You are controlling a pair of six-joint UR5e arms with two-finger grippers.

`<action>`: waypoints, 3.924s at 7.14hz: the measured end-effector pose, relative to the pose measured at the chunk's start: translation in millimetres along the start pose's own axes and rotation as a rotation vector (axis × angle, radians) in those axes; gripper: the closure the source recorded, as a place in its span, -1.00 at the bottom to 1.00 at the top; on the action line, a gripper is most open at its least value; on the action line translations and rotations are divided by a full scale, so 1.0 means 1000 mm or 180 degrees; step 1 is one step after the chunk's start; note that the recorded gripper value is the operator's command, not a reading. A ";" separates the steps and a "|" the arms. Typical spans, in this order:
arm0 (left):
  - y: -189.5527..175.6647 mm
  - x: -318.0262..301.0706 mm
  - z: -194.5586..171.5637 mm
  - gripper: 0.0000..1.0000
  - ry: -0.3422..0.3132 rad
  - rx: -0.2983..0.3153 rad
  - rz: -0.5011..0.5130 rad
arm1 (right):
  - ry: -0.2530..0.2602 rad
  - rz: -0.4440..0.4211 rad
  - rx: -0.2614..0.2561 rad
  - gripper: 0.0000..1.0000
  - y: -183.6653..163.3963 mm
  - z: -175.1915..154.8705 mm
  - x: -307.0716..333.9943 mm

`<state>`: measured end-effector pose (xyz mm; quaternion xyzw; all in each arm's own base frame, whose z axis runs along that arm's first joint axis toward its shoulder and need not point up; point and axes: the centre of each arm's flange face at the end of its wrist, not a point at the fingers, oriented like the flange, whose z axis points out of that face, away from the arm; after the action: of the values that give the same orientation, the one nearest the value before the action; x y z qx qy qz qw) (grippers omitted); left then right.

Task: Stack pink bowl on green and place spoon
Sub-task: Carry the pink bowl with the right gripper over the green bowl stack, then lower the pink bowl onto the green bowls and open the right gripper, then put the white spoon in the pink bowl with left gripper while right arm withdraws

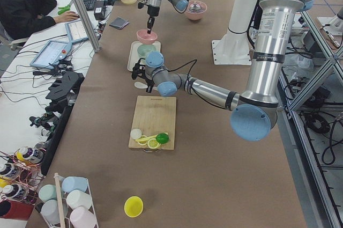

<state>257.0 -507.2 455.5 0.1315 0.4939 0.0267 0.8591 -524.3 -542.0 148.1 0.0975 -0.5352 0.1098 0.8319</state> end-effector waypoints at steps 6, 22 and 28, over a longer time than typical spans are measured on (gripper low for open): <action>0.000 -0.001 0.000 1.00 0.0004 0.0005 0.0004 | -0.0019 0.0115 0.0060 1.00 0.010 0.031 -0.002; -0.054 0.128 -0.014 1.00 0.0451 0.0015 -0.0688 | -0.0046 0.0151 -0.0150 -1.00 -0.056 -0.025 0.065; -0.051 0.300 0.036 1.00 0.0209 -0.0098 -0.0779 | 0.0139 -0.0640 -0.0331 -1.00 -0.136 -0.084 0.237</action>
<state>436.9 -510.7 207.2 0.0560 0.5337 -0.0665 0.8412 -317.0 -629.6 323.7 0.1050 -0.5094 -0.0001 0.8541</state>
